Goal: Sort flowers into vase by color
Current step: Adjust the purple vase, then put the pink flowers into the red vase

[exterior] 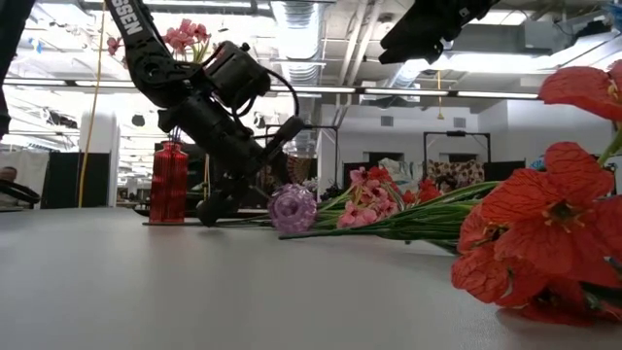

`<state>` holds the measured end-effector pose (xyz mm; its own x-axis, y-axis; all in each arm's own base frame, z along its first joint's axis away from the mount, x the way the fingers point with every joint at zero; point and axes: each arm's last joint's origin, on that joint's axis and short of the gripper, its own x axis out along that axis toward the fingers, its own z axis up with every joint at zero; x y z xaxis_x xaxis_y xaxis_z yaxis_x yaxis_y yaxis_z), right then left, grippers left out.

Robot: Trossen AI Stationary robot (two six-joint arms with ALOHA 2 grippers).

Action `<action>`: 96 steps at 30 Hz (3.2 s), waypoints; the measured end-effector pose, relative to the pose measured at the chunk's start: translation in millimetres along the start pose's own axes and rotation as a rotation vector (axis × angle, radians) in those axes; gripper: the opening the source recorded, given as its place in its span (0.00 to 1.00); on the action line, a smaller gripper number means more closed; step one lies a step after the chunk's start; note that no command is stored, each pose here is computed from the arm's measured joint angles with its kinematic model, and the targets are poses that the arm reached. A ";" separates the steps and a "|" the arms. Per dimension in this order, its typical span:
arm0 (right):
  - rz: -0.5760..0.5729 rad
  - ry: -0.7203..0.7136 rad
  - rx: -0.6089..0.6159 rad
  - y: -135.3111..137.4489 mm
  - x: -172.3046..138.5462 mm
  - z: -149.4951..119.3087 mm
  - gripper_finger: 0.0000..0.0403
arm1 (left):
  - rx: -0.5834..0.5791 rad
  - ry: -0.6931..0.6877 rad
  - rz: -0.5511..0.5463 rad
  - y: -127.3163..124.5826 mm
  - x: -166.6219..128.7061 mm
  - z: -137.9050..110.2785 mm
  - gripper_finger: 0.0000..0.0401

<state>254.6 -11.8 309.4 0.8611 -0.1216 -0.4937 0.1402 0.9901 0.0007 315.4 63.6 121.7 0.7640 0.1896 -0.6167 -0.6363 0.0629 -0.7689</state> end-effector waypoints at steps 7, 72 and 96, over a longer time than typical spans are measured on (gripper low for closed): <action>-0.001 0.003 0.000 0.0 0.0 -0.3 0.56 | 0.211 -0.037 -0.101 -17.9 -14.4 4.1 0.22; 0.001 0.002 -0.001 0.2 0.0 -0.2 0.56 | 1.349 -0.627 -0.267 -5.6 17.1 -128.8 0.49; 0.000 0.004 -0.001 0.2 0.0 -0.5 0.56 | 1.471 -0.434 -0.134 -44.9 -42.1 -116.2 0.55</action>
<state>254.4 -11.6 308.9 0.8591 -0.1209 -0.4973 0.1395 0.9902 0.0003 324.3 -61.1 162.5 0.8994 0.3491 -0.2632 -0.3066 0.9328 0.1894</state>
